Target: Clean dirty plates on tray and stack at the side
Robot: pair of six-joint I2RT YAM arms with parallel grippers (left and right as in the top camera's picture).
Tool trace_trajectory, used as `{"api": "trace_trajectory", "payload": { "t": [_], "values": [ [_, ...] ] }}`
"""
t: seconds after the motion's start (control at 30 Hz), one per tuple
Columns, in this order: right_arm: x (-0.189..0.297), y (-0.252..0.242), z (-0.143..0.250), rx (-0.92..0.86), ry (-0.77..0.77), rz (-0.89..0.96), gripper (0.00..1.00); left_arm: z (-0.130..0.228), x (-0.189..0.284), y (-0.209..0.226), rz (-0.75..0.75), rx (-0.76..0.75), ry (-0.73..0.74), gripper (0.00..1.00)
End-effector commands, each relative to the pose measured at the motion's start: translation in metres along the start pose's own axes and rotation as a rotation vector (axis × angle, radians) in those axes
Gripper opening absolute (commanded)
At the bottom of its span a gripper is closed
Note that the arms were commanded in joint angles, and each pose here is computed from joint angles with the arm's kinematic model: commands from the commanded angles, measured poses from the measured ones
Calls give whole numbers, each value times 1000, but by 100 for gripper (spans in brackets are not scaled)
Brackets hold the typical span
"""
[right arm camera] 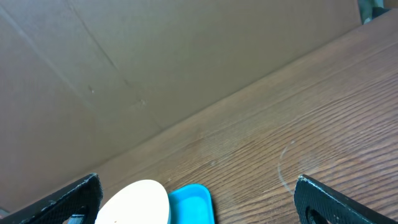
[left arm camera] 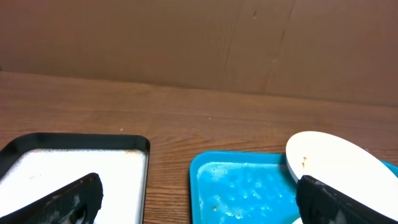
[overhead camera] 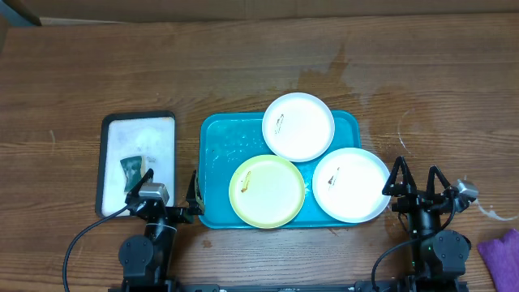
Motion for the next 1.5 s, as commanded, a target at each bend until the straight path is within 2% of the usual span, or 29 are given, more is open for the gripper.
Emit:
{"api": "trace_trajectory", "payload": {
  "t": [0.0,1.37,1.47],
  "values": [
    [0,-1,1,2,-5,-3,100,0,0,-1,3,-23,-3,100],
    [0,-1,1,2,-4,-4,100,0,0,-1,3,-23,-3,100],
    [0,9,5,-31,30,-76,100,0,0,-1,3,-23,-3,100]
  ]
}}
Point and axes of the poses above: each gripper's point midway between its finger pads, its own x axis back along the fingers, its own y axis along the line the jaws close on, z = x × y, the point moved 4 cm from there along x, back along the fingers, and after that the axes turned 3 degrees about -x, right-handed, at the moved point
